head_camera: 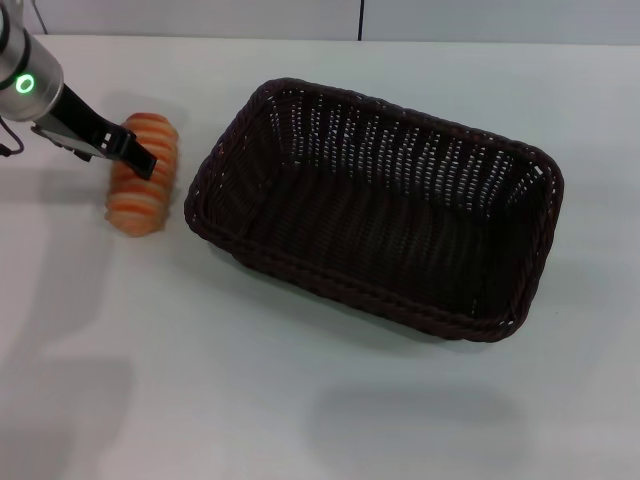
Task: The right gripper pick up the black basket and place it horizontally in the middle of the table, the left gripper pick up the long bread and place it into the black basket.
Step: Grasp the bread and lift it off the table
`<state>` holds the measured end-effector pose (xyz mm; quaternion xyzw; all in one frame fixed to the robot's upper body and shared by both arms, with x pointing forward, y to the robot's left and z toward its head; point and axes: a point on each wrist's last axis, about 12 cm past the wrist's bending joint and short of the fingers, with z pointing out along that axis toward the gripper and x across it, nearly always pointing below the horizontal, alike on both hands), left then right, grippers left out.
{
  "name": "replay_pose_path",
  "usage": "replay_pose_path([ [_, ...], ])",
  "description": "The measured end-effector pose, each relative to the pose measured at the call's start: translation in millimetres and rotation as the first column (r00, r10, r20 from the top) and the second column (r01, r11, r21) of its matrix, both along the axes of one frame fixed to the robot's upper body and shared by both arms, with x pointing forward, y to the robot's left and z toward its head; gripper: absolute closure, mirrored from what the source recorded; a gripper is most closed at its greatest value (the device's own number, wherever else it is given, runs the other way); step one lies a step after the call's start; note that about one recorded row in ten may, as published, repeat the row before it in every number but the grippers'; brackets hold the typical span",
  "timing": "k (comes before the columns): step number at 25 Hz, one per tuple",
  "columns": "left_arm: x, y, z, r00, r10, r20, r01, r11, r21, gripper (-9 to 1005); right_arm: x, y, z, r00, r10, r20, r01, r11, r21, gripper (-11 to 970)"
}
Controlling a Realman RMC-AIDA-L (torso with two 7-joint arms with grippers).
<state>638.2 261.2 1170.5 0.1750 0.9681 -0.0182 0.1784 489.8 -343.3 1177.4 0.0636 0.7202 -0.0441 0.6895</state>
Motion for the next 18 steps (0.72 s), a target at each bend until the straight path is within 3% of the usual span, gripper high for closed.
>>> replay_pose_path([
  [18,-3.2,-11,-21.7,0.999,-0.026,-0.047,0.025,0.999,-0.032,184,11.3,13,5.0,0.999,0.045,0.019,-0.045,0.999,-0.01,627],
])
